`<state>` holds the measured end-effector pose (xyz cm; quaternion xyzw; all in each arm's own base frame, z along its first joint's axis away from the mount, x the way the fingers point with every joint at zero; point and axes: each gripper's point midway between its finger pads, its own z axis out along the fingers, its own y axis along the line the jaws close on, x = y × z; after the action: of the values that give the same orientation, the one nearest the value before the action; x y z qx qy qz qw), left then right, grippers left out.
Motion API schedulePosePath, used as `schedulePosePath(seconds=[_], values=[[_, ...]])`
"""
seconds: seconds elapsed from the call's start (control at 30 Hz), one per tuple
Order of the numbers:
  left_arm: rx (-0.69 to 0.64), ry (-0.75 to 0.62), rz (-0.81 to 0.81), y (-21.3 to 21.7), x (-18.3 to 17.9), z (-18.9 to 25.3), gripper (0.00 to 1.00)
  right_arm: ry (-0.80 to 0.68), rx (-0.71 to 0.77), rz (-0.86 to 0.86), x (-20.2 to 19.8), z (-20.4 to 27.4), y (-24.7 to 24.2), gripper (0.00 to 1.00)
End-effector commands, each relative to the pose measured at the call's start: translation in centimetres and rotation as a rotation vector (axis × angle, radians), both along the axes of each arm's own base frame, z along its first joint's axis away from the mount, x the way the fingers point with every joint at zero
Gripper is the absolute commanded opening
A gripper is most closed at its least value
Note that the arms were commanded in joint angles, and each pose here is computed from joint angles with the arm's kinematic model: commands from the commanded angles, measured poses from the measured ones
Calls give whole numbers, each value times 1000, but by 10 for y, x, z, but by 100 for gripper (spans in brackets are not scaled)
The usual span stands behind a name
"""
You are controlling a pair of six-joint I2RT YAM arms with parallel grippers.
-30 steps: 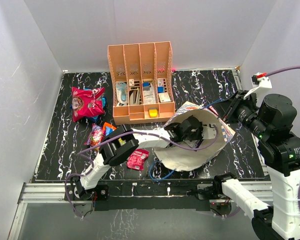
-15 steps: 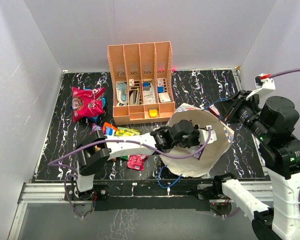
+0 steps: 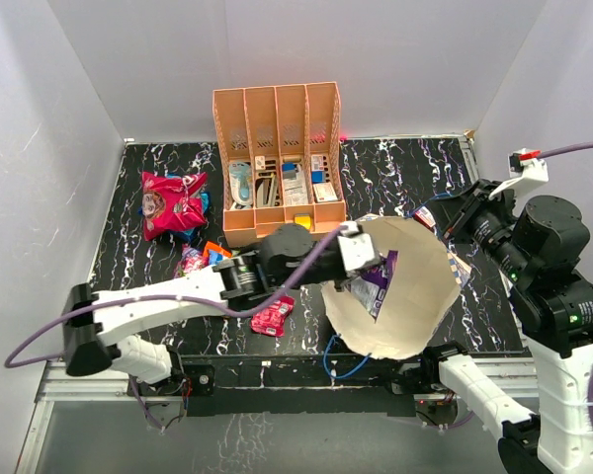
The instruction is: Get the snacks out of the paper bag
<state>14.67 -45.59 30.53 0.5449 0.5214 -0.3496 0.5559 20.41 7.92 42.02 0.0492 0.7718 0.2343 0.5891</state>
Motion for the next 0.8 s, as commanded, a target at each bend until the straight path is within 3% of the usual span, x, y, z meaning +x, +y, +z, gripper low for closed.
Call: schedulePosePath(seconds=[0.0, 0.2, 0.33, 0.53, 0.77], values=[[-282, 25, -27, 40, -25, 121, 0, -97, 81, -7, 6, 30, 4, 8], [-458, -4, 101, 99, -21, 202, 0, -113, 257, 14, 2, 60, 15, 8], [-524, -35, 204, 133, -12, 233, 0, -64, 240, -149, 16, 41, -9, 8], [-527, -29, 301, 160, -4, 245, 0, 9, 62, -543, 30, -9, -80, 8], [-477, -32, 407, 179, 9, 238, 0, -22, -180, -770, 15, -21, -134, 8]])
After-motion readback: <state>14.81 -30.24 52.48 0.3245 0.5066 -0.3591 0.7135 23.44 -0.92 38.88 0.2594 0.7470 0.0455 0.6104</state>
